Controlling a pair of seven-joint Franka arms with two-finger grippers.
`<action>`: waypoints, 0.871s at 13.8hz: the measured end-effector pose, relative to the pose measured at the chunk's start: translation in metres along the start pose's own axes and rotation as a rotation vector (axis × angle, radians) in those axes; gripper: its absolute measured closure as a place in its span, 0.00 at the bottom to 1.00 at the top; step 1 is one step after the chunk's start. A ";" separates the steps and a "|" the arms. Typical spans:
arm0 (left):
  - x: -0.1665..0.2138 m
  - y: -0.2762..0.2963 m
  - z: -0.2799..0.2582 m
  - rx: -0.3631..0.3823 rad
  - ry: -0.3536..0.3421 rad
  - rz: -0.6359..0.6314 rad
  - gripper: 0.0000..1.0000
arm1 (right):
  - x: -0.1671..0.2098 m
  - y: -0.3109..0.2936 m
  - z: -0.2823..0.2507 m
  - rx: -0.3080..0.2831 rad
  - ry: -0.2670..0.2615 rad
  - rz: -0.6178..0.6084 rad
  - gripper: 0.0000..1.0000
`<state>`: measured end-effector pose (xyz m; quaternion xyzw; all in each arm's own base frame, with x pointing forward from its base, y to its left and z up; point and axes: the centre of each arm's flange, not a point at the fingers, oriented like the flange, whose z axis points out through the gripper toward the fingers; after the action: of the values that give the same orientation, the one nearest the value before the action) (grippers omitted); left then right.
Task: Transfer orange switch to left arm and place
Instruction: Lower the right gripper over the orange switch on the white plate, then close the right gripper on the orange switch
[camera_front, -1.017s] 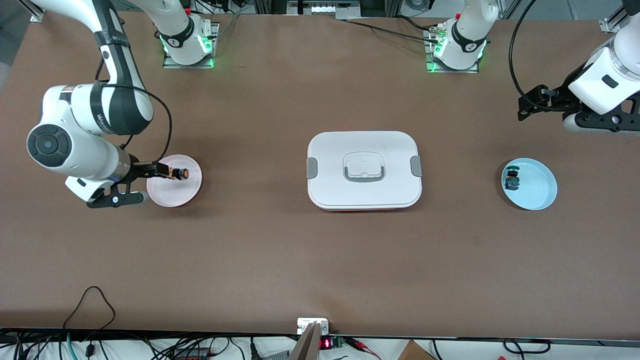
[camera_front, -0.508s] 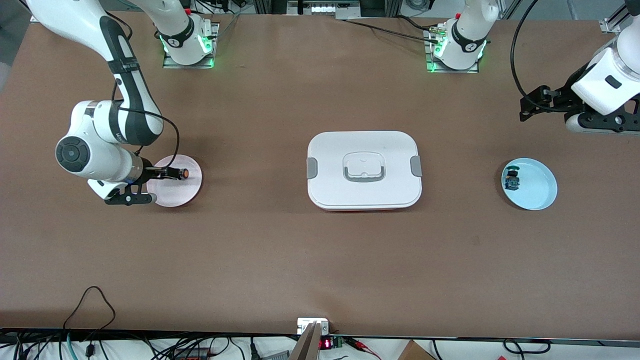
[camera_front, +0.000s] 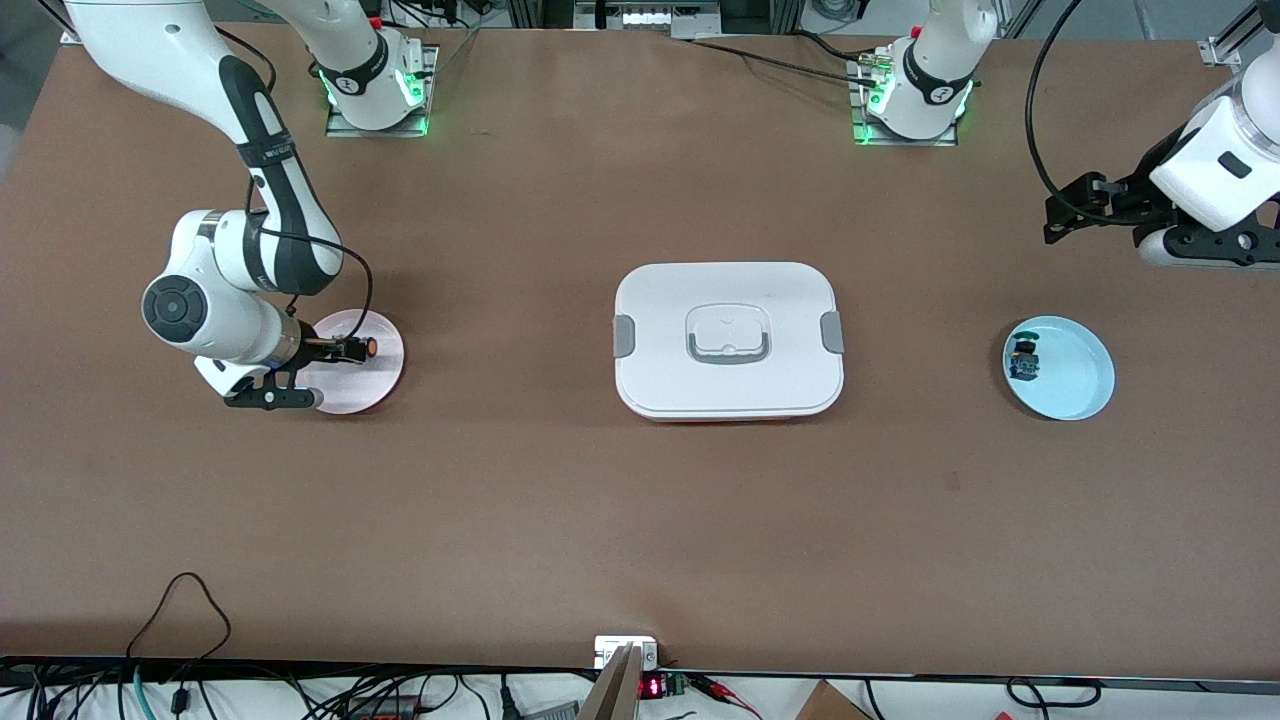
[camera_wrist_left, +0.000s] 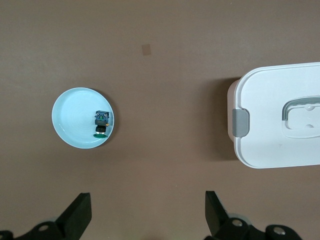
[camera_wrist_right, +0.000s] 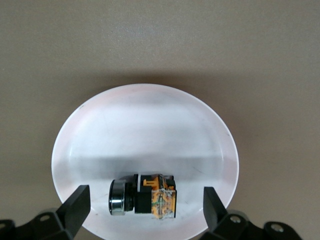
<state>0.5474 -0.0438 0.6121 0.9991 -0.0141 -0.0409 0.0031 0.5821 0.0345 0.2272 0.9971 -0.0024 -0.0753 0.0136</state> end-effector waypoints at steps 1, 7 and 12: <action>0.000 0.000 0.000 0.000 0.000 0.000 0.00 | 0.000 0.000 0.003 -0.001 0.000 0.000 0.00; 0.000 0.000 0.000 0.000 0.000 0.001 0.00 | -0.005 -0.007 0.028 -0.010 -0.011 -0.011 0.00; 0.000 0.000 0.000 0.000 0.000 0.001 0.00 | -0.011 -0.007 0.039 -0.013 -0.028 -0.011 0.00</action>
<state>0.5475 -0.0442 0.6118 0.9990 -0.0145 -0.0410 0.0031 0.5653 0.0405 0.1905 0.9958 0.0032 -0.0895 0.0195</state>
